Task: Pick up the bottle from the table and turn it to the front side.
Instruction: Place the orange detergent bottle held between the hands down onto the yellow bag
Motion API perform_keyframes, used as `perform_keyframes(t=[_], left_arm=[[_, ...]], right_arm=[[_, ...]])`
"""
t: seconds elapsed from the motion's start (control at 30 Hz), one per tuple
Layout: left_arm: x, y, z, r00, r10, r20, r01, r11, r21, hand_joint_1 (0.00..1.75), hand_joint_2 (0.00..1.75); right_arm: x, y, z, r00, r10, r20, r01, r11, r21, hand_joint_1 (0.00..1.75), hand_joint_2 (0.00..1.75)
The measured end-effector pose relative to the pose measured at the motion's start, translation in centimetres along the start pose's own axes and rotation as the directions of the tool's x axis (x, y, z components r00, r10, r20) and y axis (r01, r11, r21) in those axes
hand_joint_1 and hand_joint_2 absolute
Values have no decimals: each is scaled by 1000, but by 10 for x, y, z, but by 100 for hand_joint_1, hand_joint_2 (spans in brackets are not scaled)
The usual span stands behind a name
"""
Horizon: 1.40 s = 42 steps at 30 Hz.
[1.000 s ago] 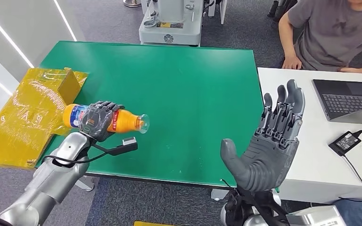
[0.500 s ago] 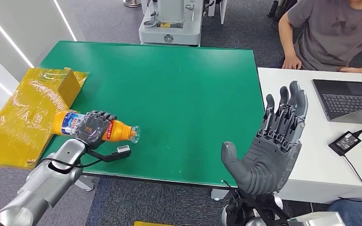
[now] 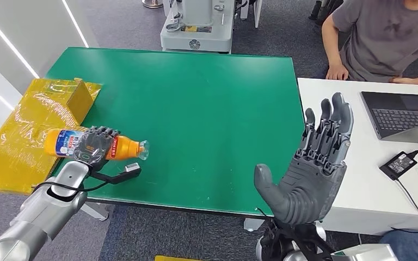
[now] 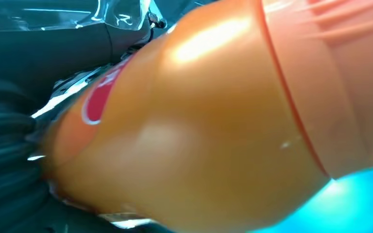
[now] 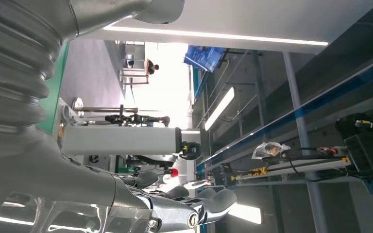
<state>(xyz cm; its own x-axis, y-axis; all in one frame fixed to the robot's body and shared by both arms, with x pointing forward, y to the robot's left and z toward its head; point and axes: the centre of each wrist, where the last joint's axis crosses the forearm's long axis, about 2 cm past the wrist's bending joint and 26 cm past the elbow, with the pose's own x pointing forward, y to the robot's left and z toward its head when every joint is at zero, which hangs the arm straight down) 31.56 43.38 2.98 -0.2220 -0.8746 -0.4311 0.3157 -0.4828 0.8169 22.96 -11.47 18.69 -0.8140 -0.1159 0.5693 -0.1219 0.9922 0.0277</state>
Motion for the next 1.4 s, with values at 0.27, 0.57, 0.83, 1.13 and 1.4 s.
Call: perform_keyframes(t=[0.27, 0.57, 0.83, 1.13, 1.4], left_arm=[[1, 0, -1, 981, -66, -184, 48, 993, -105, 0, 175], [9, 2, -3, 961, -79, -265, 52, 993, -108, 0, 175], [17, 9, -6, 950, 13, -312, 6, 998, 59, 0, 175], [50, 87, -23, 951, 304, 54, -278, 767, 578, 0, 175], [64, 160, -25, 394, 739, 547, -615, -230, 754, 0, 175]], right_arm=[[0, 1, -2, 1000, -4, 6, 4, 1000, 6, 0, 175], [-2, 2, -3, 1000, -5, 6, 5, 1000, 11, 0, 175], [-3, 2, -3, 1000, 8, 3, -8, 1000, -4, 0, 175], [-3, 3, -1, 1000, 18, 3, -18, 1000, -4, 0, 175], [-4, 4, 0, 1000, 28, -4, -28, 1000, -7, 0, 175]])
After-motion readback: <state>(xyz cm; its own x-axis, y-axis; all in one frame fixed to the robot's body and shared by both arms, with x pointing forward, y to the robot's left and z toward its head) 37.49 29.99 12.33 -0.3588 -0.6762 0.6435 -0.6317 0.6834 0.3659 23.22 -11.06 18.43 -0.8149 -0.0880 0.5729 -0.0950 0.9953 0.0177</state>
